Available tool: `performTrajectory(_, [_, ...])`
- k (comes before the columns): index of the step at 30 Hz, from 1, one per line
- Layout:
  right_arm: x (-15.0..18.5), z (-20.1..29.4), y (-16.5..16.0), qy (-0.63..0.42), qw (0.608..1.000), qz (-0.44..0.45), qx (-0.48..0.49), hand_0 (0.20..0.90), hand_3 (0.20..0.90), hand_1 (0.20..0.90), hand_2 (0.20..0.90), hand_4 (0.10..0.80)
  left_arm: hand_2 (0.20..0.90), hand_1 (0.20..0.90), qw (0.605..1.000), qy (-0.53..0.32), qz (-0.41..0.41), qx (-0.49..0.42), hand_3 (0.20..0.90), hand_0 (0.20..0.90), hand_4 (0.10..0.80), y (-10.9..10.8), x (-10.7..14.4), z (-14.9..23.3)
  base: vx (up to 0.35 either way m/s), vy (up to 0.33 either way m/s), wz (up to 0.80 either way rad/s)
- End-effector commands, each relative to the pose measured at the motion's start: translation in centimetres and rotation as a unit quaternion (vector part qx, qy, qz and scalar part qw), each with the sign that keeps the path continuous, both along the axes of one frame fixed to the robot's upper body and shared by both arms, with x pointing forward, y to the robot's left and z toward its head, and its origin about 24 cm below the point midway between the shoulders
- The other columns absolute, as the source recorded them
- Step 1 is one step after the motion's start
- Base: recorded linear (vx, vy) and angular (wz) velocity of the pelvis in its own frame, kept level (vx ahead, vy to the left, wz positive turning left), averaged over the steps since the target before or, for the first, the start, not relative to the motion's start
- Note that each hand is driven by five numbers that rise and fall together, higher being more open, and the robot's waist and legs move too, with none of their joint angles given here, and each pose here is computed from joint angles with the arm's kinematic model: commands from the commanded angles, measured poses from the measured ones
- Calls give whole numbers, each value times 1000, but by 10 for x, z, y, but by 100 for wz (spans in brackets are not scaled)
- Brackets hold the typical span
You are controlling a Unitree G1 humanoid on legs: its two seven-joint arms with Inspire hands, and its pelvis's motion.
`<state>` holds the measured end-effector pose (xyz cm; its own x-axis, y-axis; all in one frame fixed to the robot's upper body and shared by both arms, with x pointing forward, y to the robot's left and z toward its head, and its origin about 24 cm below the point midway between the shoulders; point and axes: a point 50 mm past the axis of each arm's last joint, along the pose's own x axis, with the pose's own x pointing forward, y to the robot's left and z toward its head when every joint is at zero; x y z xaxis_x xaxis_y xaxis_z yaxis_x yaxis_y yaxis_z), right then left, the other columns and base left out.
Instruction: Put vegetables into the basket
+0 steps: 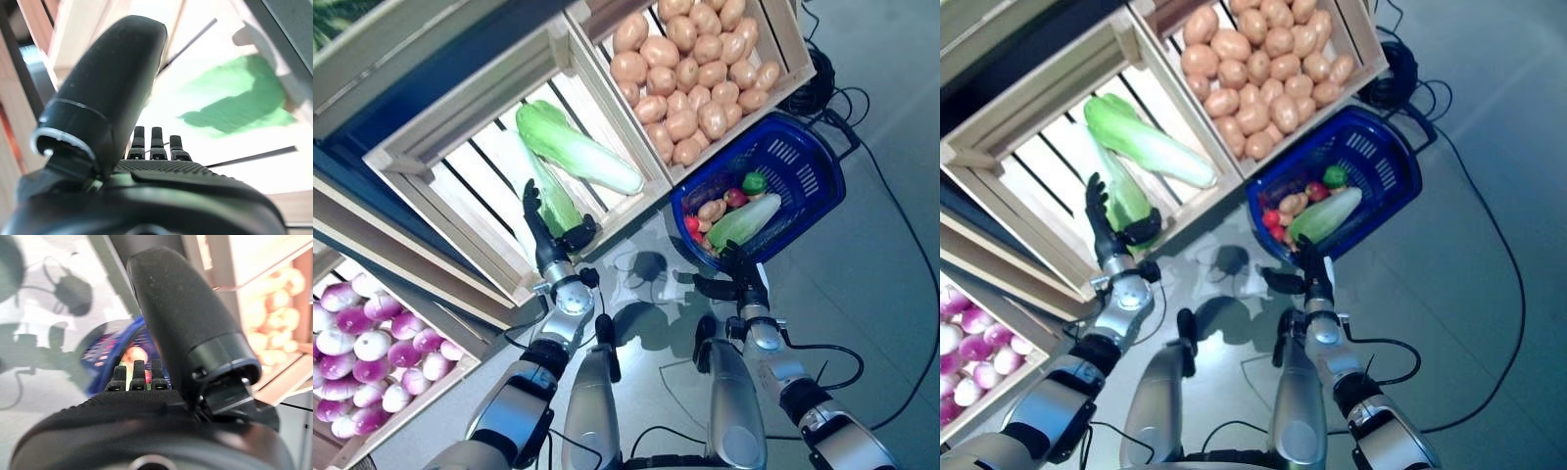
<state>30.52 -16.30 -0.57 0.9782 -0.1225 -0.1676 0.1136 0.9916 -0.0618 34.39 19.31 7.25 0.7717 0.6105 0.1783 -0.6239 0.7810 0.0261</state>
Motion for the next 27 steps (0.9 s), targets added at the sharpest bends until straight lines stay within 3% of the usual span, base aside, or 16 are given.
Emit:
performTrajectory(1, [1,19,2,-50,998,-24,22,900,900,900,900,800,900,900,991,-119,30,-52,900,900,800,20,13,55,12,55,4])
performTrajectory(11, [11,30,-6,-58,997,-46,5,900,900,900,900,800,900,900,974,-174,102,-106,900,900,800,45,22,98,-9,45,-2])
performTrajectory(17, [13,31,-9,-59,997,-58,3,900,900,900,900,800,900,900,974,-184,94,-90,900,900,800,47,31,125,8,11,1])
performTrajectory(27, [7,26,-23,-57,996,-67,-8,900,900,900,900,800,900,900,974,-138,122,-130,900,900,800,82,40,151,19,64,-7])
